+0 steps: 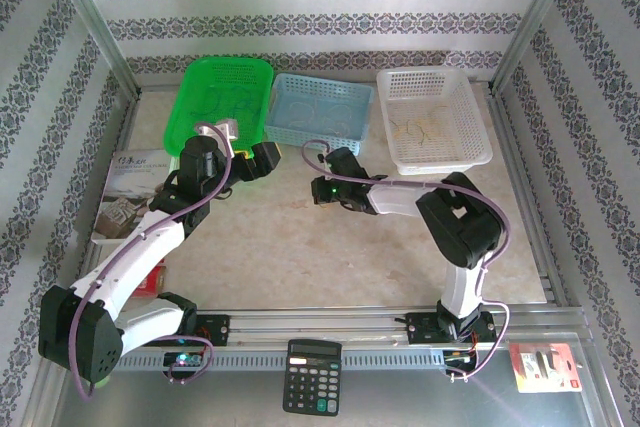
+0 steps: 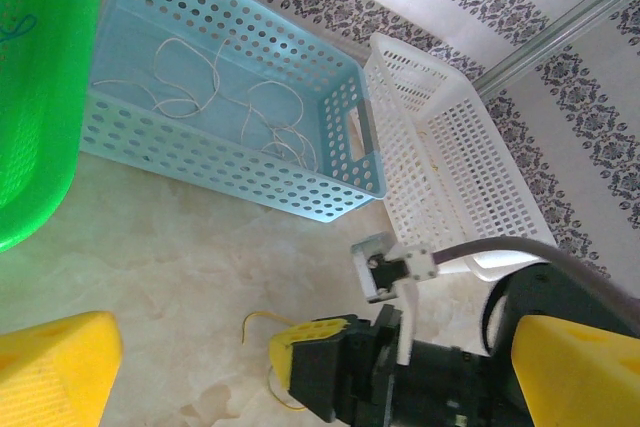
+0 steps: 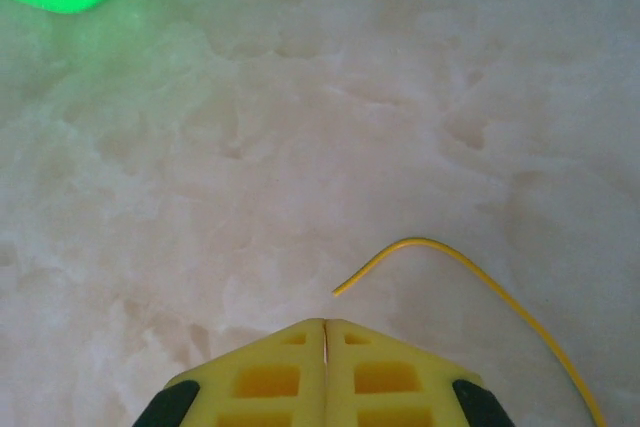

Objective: Untangle the cables

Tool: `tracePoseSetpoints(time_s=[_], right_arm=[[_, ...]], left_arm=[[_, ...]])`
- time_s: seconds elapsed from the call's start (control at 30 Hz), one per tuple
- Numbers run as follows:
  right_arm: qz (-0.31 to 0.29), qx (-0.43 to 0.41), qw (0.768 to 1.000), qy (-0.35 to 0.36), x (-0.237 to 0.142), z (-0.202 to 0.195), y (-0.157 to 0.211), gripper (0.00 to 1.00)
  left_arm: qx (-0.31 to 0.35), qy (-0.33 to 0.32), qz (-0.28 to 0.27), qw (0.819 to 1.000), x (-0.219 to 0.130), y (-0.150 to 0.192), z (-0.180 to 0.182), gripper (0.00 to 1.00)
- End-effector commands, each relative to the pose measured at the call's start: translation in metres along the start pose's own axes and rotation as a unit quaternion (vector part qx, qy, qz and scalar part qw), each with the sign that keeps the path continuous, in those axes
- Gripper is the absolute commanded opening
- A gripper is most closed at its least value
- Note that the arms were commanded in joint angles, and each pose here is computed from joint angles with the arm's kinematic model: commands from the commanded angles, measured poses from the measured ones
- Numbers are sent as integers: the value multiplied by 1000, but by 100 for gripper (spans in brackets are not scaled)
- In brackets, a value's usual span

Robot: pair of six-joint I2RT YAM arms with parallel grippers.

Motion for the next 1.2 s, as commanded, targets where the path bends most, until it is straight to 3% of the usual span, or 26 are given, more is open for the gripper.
tracePoseSetpoints(time_s=[0.0,0.33,0.73,1.03,1.17], right_arm=[[-49,-20,997,-55,-43,28,-29,0],[-127,29,980,-153,-127,39,-75,0],[-194,66,951,-231,-178,62,-97,0],[-194,58,948,-244,-183,75,-94,0],[-187,53,948,-250,-182,81,-90,0]], left_arm=[[16,31,-26,999,-1,-9,-6,100],[26,172,-25,984,12,9,-17,100],[40,287,-18,957,36,31,-62,97],[31,296,-60,953,50,25,-78,92],[29,290,-70,954,56,21,-78,85]])
Point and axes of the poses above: each hand's point on the last joint's axis, 136 mm out from that joint toward the fingers, its own x axis out along the fingers, its own z axis along the line the jaws close on, y = z × x, the point moved 8 cm from there along -x, back along the fingers, and after that the axes turned 4 degrees about x, right-handed, at the moved point
